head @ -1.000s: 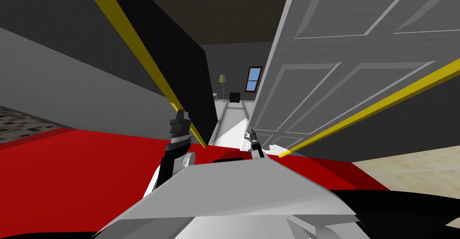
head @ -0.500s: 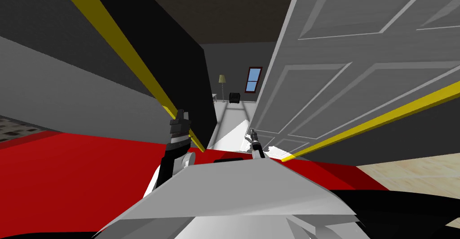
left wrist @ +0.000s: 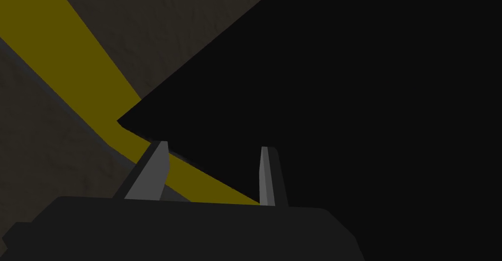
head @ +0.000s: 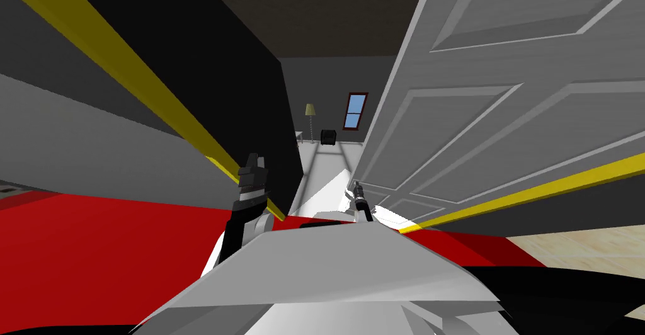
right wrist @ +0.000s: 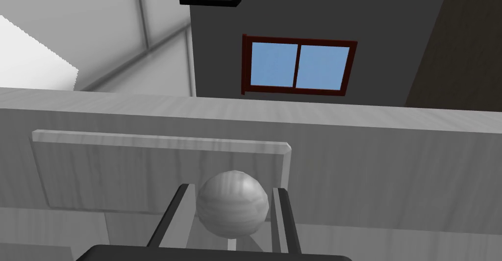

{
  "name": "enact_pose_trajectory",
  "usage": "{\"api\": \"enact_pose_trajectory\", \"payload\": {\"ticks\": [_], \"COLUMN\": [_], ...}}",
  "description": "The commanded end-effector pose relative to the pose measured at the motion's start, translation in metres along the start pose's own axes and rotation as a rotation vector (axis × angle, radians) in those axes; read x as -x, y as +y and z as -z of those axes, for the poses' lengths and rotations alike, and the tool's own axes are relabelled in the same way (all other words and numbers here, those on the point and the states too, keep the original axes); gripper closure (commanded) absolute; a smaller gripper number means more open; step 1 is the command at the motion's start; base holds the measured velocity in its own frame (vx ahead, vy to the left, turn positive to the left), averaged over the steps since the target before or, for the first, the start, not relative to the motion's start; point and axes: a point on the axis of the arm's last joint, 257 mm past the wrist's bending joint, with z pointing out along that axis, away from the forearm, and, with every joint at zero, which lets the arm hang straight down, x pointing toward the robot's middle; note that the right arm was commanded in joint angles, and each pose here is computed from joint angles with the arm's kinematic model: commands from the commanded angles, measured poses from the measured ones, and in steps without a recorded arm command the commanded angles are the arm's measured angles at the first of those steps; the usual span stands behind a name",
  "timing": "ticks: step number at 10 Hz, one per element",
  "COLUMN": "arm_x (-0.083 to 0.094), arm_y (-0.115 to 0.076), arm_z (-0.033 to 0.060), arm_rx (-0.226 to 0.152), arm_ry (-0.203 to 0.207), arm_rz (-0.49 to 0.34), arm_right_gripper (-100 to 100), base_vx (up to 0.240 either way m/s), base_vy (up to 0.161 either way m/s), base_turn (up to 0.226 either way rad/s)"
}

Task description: Push the door open

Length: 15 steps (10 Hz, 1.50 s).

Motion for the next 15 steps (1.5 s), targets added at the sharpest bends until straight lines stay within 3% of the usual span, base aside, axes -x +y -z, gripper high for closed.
{"api": "enact_pose_trajectory", "payload": {"ticks": [1, 9, 15], "arm_x": [0.019, 0.064, 0.087], "arm_y": [0.002, 0.003, 0.003], "arm_z": [-0.0011, 0.0022, 0.0056], "arm_rx": [0.004, 0.005, 0.005], "arm_ry": [-0.036, -0.140, -0.197], "arm_rz": [0.007, 0.007, 0.007], "arm_right_gripper": [100, 100, 100], "base_vx": [0.179, 0.180, 0.151], "base_vy": [0.019, 0.019, 0.032], "base_turn": [-0.023, -0.050, -0.041]}}
